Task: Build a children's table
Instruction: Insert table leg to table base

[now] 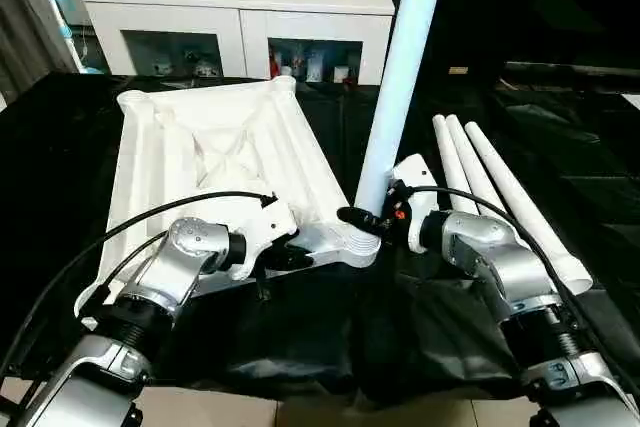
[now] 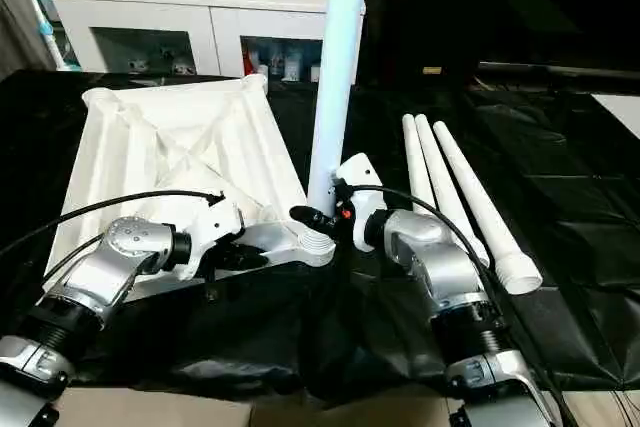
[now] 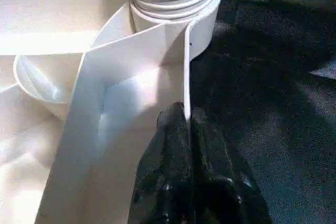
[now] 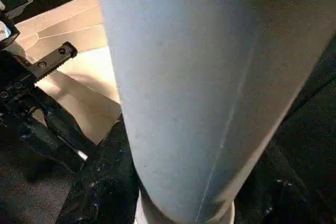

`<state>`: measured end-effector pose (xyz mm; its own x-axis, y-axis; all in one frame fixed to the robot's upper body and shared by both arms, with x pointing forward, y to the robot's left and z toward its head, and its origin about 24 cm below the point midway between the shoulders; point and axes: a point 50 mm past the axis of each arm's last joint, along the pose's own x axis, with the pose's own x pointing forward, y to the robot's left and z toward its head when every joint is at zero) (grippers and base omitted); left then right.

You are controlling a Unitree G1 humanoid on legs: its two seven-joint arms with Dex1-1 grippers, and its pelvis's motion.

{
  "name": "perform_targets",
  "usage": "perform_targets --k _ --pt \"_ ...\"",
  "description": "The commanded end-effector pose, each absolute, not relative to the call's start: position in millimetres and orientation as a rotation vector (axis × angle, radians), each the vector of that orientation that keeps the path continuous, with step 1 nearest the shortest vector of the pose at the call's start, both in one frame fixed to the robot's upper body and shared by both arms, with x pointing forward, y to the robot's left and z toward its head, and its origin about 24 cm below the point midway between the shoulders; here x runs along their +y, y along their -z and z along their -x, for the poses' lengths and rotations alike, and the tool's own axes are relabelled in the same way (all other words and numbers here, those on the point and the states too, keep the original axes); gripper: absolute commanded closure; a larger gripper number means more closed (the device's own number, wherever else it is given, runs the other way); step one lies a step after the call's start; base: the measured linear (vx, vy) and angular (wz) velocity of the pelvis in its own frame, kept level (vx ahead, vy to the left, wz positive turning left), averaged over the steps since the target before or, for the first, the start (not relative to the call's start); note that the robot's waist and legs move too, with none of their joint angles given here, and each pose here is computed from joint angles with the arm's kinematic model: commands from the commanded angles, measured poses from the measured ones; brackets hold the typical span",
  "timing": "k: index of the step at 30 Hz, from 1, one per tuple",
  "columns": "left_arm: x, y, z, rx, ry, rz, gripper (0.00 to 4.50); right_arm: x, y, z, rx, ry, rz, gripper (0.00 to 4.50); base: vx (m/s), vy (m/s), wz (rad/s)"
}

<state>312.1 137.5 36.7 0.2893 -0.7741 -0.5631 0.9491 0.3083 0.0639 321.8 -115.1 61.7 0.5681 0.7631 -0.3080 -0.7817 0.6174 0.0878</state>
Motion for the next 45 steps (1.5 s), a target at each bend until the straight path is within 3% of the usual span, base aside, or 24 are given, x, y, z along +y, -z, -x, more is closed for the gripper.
perform_targets --k 1,6,12,15,23,28,41,43,45 --pt "140.6 -37.4 -314.2 0.468 1.167 -0.421 4.50 -117.1 -28.3 -310.1 0.503 -0.899 0.076 2.64 0.000 0.000 0.00" --pt "141.9 -37.3 -315.2 0.479 1.154 -0.412 4.50 -117.2 -28.6 -313.2 0.485 -0.855 0.074 2.64 0.000 0.000 0.00" --pt "136.8 -37.4 -322.9 0.511 1.079 -0.396 4.50 -114.4 -30.4 -328.8 0.474 -0.625 0.014 2.64 0.000 0.000 0.00" --pt "121.7 -35.9 -333.1 0.530 0.974 -0.386 4.50 -102.6 -27.8 -335.9 0.488 -0.500 -0.039 2.64 0.000 0.000 0.00" --pt "85.8 -41.8 -352.7 0.555 0.767 -0.343 4.50 -67.6 -25.8 -347.2 0.534 -0.353 -0.051 2.64 0.000 0.000 0.00" --pt "72.8 -43.7 -356.2 0.553 0.727 -0.358 4.50 -55.6 -24.4 -349.1 0.556 -0.306 -0.062 2.64 0.000 0.000 0.00" --pt "75.3 -40.3 -355.6 0.572 0.718 -0.350 4.50 -47.7 -26.5 -352.4 0.542 -0.313 -0.083 2.64 0.000 0.000 0.00" --pt "75.8 -39.9 -355.0 0.574 0.722 -0.351 4.50 -46.4 -28.8 -353.3 0.533 -0.326 -0.106 2.08 0.000 0.000 0.00" --pt "76.1 -39.7 -354.6 0.575 0.724 -0.351 4.50 -46.0 -30.8 -354.4 0.524 -0.332 -0.112 1.92 0.000 0.000 0.00"
